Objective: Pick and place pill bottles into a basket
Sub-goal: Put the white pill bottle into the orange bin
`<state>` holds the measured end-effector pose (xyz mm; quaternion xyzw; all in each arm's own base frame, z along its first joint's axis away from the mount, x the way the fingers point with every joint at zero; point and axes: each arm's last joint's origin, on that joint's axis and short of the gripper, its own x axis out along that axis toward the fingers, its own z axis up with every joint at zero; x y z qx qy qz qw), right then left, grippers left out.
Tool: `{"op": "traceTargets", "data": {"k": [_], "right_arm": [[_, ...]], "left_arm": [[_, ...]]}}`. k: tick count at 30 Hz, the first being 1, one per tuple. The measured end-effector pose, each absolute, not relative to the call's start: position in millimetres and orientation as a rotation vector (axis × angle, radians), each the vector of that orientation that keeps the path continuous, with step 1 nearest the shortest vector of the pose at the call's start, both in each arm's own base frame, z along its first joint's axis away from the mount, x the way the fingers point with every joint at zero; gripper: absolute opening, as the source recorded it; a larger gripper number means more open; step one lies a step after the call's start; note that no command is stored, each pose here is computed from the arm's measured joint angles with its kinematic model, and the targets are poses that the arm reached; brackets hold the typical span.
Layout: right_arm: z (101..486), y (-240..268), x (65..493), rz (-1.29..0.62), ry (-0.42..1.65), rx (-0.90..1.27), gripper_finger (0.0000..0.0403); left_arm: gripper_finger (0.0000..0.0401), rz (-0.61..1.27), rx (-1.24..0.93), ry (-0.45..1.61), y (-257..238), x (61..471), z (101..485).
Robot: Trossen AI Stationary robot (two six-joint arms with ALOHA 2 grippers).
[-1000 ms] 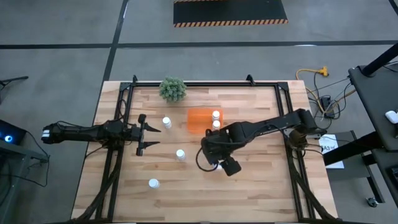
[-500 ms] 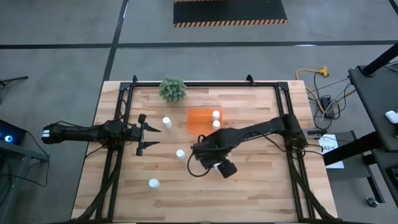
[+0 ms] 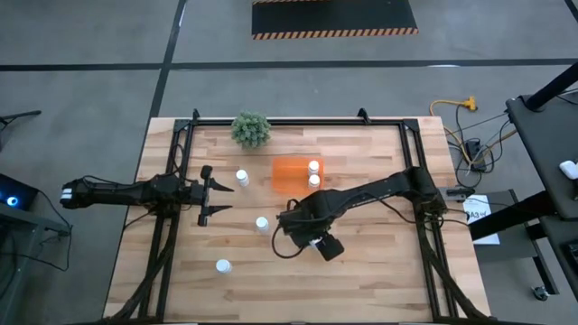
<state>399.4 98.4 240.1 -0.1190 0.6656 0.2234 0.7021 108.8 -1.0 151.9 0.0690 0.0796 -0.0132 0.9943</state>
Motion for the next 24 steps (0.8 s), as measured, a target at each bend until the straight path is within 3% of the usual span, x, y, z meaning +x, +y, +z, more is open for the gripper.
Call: {"op": "traceTargets", "data": {"k": [24], "right_arm": [[205, 100, 398, 0.517, 1.47, -0.258, 0.0233]], "left_arm": [[0.0217, -0.026, 0.138, 0.159, -1, 109, 152]]}}
